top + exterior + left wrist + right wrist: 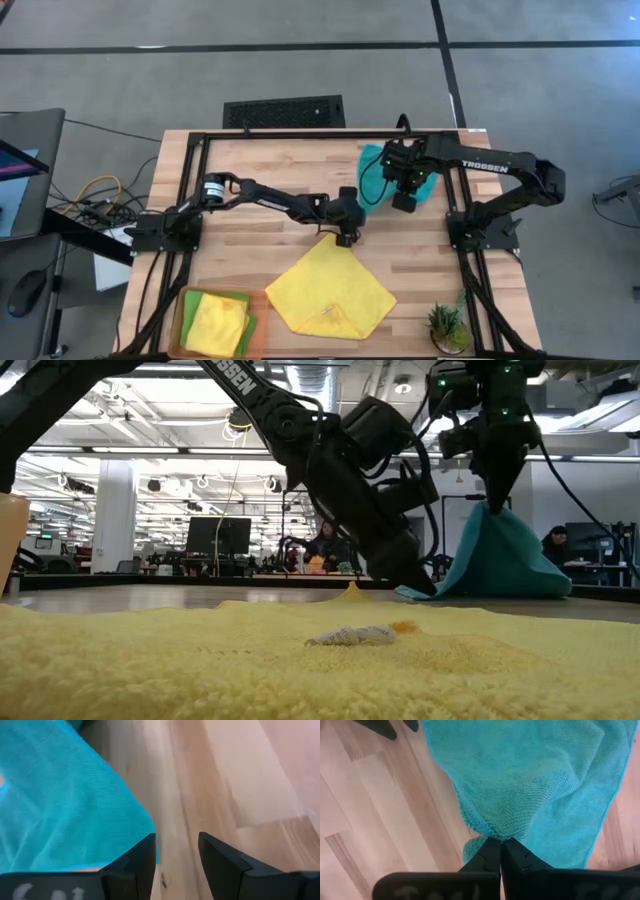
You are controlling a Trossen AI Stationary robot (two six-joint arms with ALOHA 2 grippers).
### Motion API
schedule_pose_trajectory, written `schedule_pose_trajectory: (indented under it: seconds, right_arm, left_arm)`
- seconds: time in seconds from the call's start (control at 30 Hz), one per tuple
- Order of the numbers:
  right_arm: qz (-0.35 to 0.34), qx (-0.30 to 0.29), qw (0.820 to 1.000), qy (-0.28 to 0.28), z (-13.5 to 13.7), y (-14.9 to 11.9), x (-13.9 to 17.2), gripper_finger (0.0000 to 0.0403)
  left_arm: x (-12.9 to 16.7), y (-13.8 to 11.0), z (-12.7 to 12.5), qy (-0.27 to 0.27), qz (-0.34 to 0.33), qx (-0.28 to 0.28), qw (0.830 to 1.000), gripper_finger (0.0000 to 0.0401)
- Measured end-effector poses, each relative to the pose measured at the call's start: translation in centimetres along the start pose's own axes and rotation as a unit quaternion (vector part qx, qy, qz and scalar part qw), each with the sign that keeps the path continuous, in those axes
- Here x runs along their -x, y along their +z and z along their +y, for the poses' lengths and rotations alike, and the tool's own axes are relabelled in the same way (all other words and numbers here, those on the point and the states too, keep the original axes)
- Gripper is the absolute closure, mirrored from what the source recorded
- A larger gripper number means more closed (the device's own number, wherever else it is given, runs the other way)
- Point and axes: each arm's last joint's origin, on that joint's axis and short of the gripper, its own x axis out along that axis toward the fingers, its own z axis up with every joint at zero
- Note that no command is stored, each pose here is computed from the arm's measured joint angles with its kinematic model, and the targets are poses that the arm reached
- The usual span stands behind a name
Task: Fold microfiber towels
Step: Fold the blue microfiber towel
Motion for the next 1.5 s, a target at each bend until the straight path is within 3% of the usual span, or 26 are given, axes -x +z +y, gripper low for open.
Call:
schedule_pose_trajectory:
  seconds: [0.13,0.53,0.83,1.17,1.33,1.5]
  right_arm:
    - [-0.005,-0.006,1.000,-0.001,-0.1,0.1,0.0,0.0387]
    - [-0.009,-0.018,1.000,-0.002,-0.4,0.1,0.0,0.0388]
    - [-0.009,-0.027,1.000,-0.002,-0.4,0.1,0.0,0.0389]
    - [-0.010,-0.027,1.000,-0.002,-0.4,0.2,0.0,0.0388]
    - [-0.012,-0.027,1.000,-0.002,-0.4,0.2,0.0,0.0387]
    - [-0.012,-0.030,0.999,-0.002,-0.6,0.2,0.0,0.0388]
  left_arm:
    - [0.1,0.6,0.3,0.044,-0.019,0.037,0.998,0.0260]
    - [0.3,1.9,0.9,0.044,-0.098,0.120,0.987,0.0260]
    - [-1.4,0.6,1.2,0.058,-0.101,0.178,0.977,0.0260]
    - [-2.0,0.5,0.9,0.050,-0.114,0.187,0.974,0.0260]
    - [-3.4,-1.0,-0.1,0.044,-0.072,0.182,0.980,0.0260]
    - [-3.0,-1.1,0.0,0.096,-0.032,0.156,0.983,0.0260]
